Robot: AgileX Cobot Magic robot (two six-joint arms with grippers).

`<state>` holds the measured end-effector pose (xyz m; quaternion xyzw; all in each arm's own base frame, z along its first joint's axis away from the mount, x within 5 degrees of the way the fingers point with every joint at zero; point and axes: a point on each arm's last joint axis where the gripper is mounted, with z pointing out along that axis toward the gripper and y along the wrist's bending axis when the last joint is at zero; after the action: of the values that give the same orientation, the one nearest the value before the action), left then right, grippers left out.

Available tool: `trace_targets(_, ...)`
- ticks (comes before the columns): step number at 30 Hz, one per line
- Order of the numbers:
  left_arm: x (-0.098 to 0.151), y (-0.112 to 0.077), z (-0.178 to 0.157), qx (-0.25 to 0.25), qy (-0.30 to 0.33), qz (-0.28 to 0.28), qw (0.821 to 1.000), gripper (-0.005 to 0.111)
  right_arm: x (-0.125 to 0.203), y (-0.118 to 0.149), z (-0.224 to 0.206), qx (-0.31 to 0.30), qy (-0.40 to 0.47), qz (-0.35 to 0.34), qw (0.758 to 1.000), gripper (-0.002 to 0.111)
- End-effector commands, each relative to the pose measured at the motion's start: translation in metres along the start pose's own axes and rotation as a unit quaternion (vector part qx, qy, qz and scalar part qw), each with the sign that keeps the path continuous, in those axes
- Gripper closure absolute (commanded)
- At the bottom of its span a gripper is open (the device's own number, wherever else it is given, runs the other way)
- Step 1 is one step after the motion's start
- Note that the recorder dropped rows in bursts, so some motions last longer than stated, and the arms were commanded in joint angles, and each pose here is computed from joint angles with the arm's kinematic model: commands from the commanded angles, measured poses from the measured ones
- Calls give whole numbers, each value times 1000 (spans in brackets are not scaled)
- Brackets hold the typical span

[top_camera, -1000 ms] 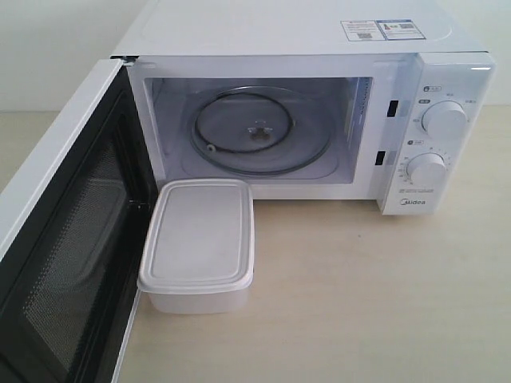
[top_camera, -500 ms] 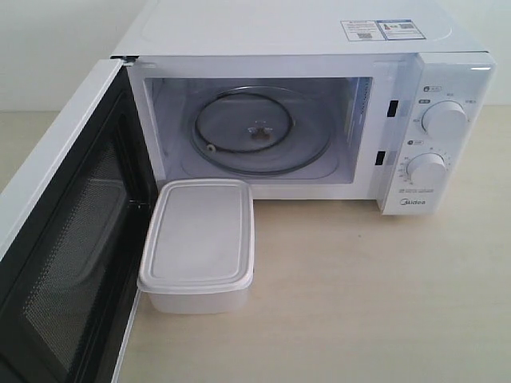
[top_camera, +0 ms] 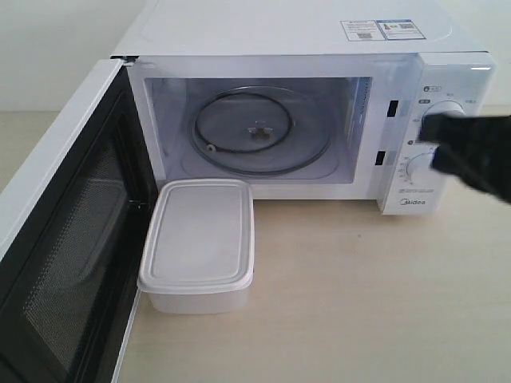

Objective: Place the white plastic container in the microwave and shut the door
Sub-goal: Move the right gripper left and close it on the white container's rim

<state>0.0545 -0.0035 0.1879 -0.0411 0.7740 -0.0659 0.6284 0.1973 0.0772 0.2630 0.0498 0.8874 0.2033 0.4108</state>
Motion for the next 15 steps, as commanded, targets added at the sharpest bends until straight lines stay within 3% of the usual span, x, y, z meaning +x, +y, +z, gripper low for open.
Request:
trace_targets(1,1,0,0,1,0,-3,1000,102,27,27,22,-53,87,-44,994,108)
trace_targets(9,1,0,0,1,0,-3,1000,102,38,51,21,-138,118,15,983,108)
trace_targets(15,1,0,0,1,0,-3,1000,102,45,56,18,-171,157,-2,973,108)
